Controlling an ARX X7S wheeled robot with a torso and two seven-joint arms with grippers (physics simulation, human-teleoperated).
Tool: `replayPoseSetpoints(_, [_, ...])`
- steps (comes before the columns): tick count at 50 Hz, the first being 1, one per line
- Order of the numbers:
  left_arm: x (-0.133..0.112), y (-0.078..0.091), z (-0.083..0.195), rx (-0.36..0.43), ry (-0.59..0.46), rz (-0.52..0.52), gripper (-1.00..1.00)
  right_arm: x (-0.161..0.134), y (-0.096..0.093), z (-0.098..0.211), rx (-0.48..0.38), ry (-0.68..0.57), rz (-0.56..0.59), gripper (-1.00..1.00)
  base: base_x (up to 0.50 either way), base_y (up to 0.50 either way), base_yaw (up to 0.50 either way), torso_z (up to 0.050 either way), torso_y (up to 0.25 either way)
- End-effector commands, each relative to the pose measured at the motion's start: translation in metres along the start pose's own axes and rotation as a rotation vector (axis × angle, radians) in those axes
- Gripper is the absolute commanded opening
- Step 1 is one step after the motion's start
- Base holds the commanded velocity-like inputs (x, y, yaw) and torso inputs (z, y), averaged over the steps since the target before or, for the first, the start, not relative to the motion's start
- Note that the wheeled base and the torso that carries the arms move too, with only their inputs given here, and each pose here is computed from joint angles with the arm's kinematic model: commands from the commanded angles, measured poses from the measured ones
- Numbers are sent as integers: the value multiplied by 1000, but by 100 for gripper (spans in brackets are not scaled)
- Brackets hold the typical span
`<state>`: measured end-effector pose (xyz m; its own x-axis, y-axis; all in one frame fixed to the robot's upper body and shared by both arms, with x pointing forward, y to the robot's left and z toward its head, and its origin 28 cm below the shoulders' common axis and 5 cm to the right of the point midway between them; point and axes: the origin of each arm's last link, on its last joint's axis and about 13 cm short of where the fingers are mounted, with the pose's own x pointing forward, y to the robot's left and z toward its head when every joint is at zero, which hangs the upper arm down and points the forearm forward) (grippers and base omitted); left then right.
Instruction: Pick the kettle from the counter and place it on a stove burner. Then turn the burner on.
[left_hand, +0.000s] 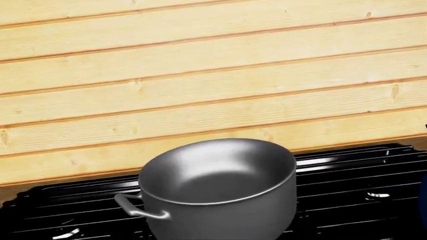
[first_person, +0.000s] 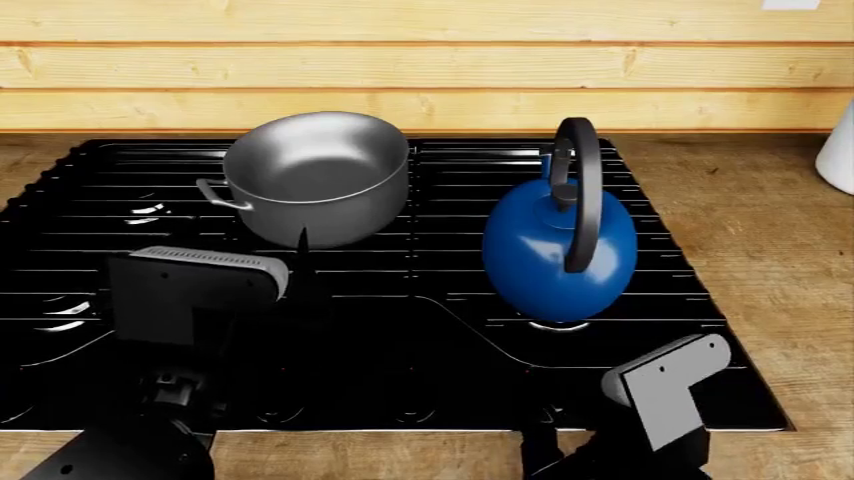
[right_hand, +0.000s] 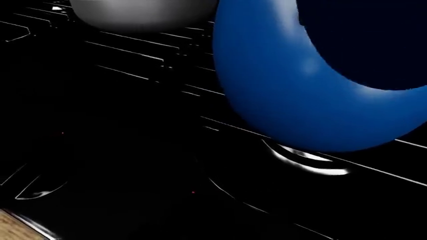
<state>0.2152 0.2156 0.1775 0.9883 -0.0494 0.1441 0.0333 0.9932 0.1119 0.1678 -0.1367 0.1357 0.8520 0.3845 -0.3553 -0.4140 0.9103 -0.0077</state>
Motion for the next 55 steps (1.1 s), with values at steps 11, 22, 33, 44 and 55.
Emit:
replayPoseSetpoints(11, [0, -1, -1, 2, 5, 1, 100, 11, 7, -33, -26, 262, 276, -100, 8, 7, 13, 0, 0])
replayPoseSetpoints(22, [1, -1, -2, 3, 11, -1, 100, 10, 5, -30, -46, 257, 357, -100, 5, 8, 14, 0, 0])
replayPoseSetpoints(33, [2, -1, 0, 3, 7, -1, 100, 11, 3, -27, -54, 240, 337, -100, 5, 7, 11, 0, 0])
replayPoseSetpoints(44, [1, -1, -1, 2, 9, 0, 100, -2, 0, -10, -79, 127, 271, 100, 0, 1, 1, 0, 0])
replayPoseSetpoints(55, [0, -1, 0, 1, 7, -2, 100, -28, 1, 15, -129, 11, 212, 100, 0, 0, 0, 0, 0])
